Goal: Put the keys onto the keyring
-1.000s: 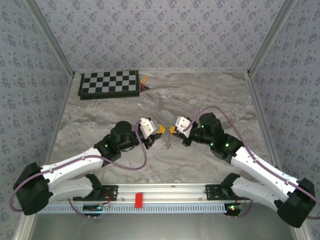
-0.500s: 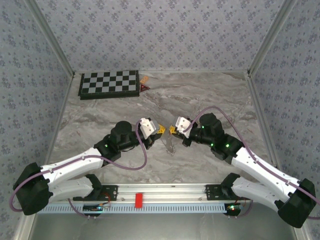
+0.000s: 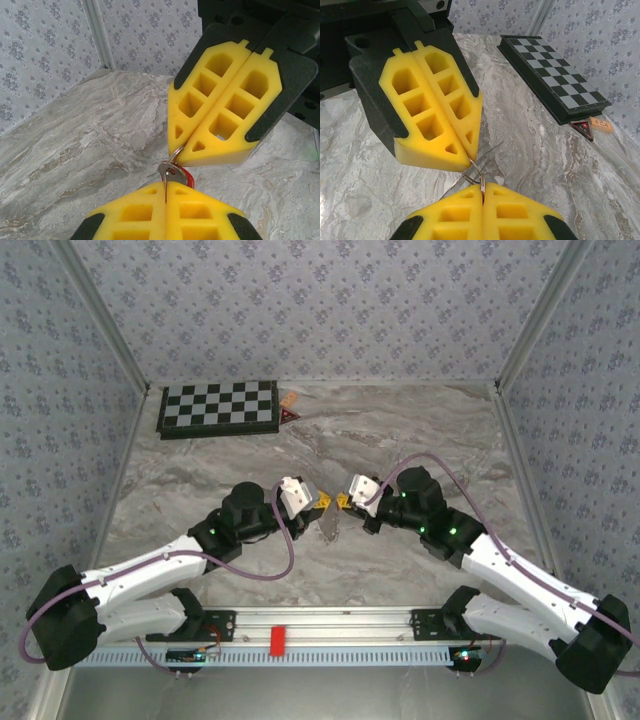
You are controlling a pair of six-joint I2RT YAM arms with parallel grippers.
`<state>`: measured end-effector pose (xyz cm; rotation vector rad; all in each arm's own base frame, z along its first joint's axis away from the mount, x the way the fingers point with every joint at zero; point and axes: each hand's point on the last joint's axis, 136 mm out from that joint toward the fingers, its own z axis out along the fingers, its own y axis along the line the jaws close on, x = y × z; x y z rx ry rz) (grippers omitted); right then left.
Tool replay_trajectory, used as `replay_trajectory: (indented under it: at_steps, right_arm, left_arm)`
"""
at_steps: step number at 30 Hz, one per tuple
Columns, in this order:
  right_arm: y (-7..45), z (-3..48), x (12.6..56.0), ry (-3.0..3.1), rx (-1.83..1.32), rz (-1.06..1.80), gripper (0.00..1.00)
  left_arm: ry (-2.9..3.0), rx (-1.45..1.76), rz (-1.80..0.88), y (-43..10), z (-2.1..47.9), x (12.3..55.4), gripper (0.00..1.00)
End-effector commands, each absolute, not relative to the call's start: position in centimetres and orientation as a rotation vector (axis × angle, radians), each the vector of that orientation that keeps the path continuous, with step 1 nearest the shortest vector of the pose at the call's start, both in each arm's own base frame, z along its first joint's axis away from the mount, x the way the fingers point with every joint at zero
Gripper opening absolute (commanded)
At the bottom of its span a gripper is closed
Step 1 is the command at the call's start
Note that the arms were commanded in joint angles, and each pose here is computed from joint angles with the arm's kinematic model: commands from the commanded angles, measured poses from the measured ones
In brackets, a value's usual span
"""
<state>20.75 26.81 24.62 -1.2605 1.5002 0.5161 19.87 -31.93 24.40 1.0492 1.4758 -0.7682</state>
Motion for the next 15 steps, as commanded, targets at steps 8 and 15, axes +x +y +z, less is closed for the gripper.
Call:
replay_trajectory:
  at_steps: [8, 15]
  right_arm:
    - [27.27, 24.56, 20.34, 1.479, -1.29, 0.522, 0.0]
    - [27.5, 24.05, 20.03, 1.481, -1.316, 0.521, 0.0]
  left_arm:
    - [1.388, 1.032, -0.801, -32.4, 27.44, 19.39, 0.0]
    - [1.389, 1.025, -0.798, -32.33, 27.49, 19.45, 0.0]
